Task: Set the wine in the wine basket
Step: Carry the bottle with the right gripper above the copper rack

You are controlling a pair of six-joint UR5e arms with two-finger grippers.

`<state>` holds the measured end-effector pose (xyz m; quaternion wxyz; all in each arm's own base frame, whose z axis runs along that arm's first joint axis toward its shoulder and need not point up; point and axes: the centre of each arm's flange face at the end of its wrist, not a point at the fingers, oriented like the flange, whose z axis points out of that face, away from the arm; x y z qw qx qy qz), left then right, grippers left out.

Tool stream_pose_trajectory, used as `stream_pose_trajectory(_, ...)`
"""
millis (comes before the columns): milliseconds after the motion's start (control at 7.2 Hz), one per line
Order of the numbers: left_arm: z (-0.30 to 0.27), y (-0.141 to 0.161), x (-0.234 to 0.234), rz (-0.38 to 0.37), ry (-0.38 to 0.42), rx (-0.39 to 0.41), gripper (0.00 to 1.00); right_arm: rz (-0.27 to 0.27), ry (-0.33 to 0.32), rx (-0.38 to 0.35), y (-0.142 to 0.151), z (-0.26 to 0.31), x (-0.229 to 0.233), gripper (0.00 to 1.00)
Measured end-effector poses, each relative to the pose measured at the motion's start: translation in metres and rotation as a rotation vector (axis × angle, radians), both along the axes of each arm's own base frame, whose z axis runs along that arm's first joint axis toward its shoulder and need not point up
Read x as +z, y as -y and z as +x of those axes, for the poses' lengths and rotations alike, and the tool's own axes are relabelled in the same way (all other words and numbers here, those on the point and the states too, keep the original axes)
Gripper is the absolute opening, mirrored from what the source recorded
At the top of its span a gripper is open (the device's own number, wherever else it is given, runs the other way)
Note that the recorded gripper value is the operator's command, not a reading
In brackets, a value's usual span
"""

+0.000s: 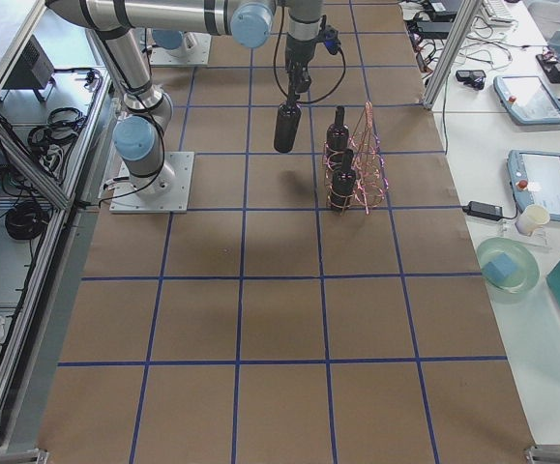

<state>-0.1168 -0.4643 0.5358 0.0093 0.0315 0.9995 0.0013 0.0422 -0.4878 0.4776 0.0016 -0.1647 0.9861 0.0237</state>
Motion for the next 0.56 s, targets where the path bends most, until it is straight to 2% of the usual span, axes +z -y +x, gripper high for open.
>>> stream_pose_trajectory(278,-0.001,-0.003,-0.003,0.003,0.001,0.0,1.0,-0.076,-0.021,0.011,0.014,-0.025,0.02,0.16)
stream_pose_trajectory(556,-0.001,-0.004,-0.006,0.007,0.002,0.001,1.0,-0.129,-0.034,0.008,0.051,-0.037,0.045,0.16)
